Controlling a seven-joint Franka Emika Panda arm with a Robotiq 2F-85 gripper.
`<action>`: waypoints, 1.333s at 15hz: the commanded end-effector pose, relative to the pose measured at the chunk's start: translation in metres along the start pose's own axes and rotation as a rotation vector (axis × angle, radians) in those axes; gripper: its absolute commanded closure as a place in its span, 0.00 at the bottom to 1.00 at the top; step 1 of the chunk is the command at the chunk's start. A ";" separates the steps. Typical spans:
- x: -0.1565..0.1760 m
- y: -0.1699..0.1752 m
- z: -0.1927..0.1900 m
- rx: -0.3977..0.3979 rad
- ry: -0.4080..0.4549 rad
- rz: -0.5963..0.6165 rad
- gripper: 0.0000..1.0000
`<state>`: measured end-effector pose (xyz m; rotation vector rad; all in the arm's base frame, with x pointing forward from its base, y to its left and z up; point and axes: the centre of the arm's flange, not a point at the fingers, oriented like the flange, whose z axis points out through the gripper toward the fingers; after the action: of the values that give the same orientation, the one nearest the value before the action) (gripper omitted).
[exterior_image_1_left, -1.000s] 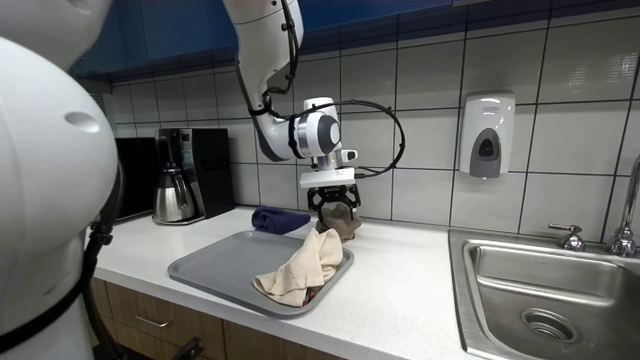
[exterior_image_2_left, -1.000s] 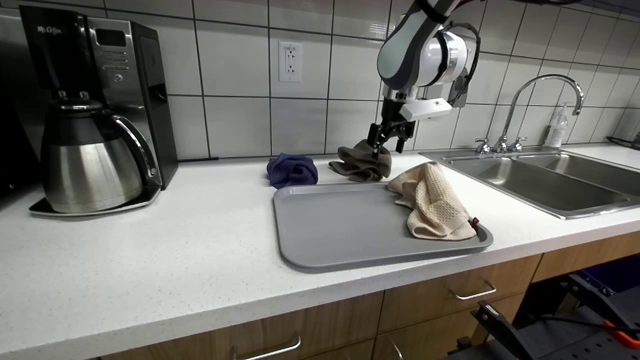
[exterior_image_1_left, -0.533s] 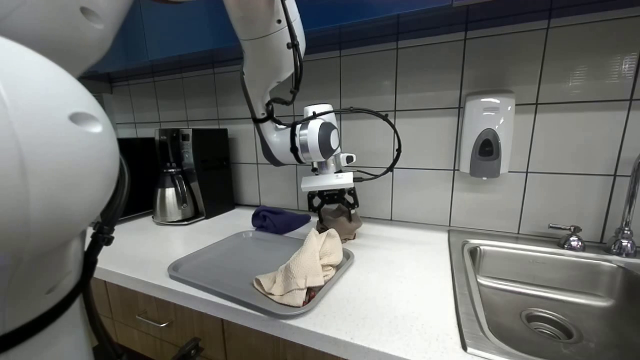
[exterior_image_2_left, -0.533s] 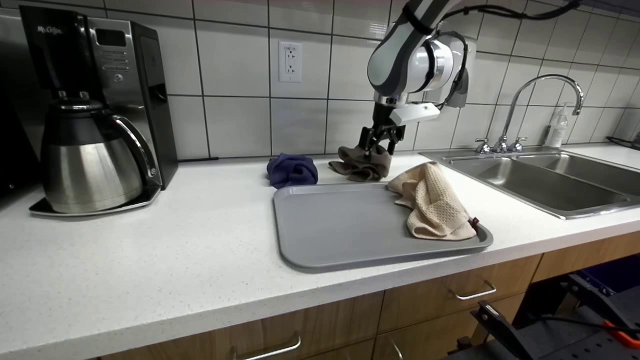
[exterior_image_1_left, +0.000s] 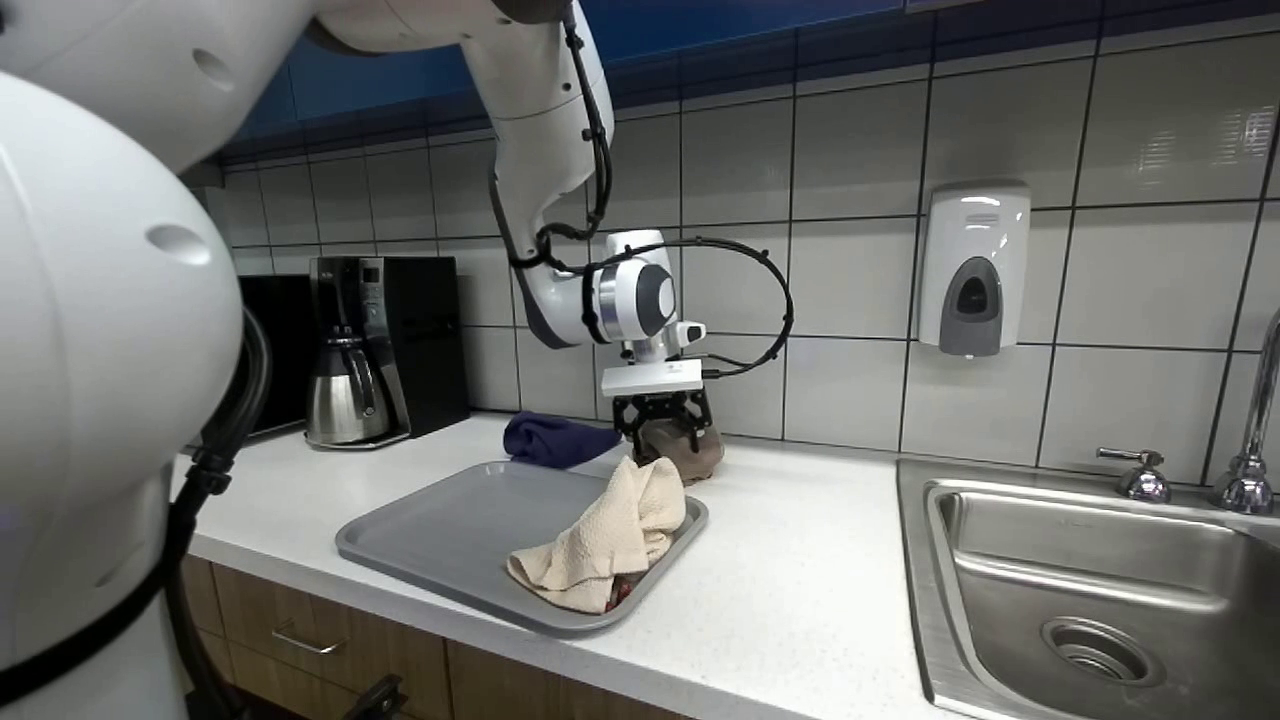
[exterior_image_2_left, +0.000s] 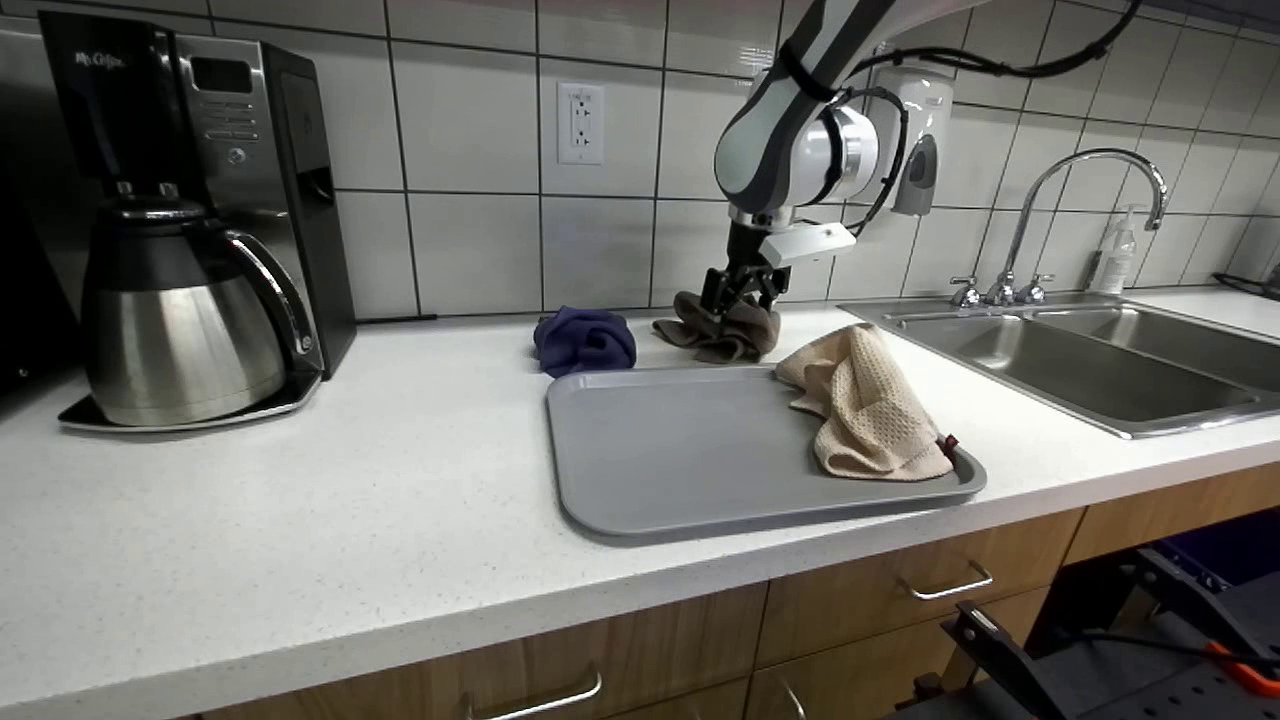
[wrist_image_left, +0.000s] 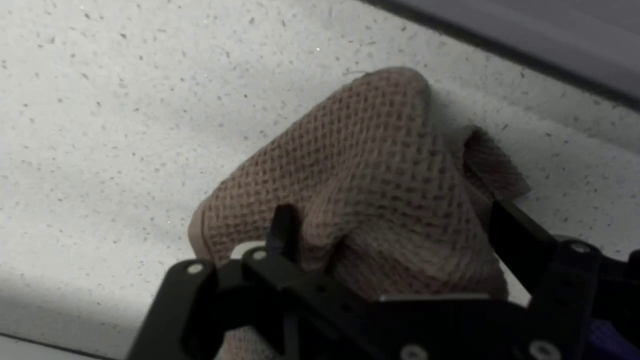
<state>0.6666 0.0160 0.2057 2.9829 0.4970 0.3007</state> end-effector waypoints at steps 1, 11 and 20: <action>0.014 0.001 0.010 -0.009 -0.003 -0.013 0.00; 0.015 0.001 0.015 -0.012 0.000 -0.019 0.35; 0.013 -0.001 0.014 -0.012 -0.001 -0.028 1.00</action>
<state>0.6767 0.0182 0.1919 2.9777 0.5087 0.2988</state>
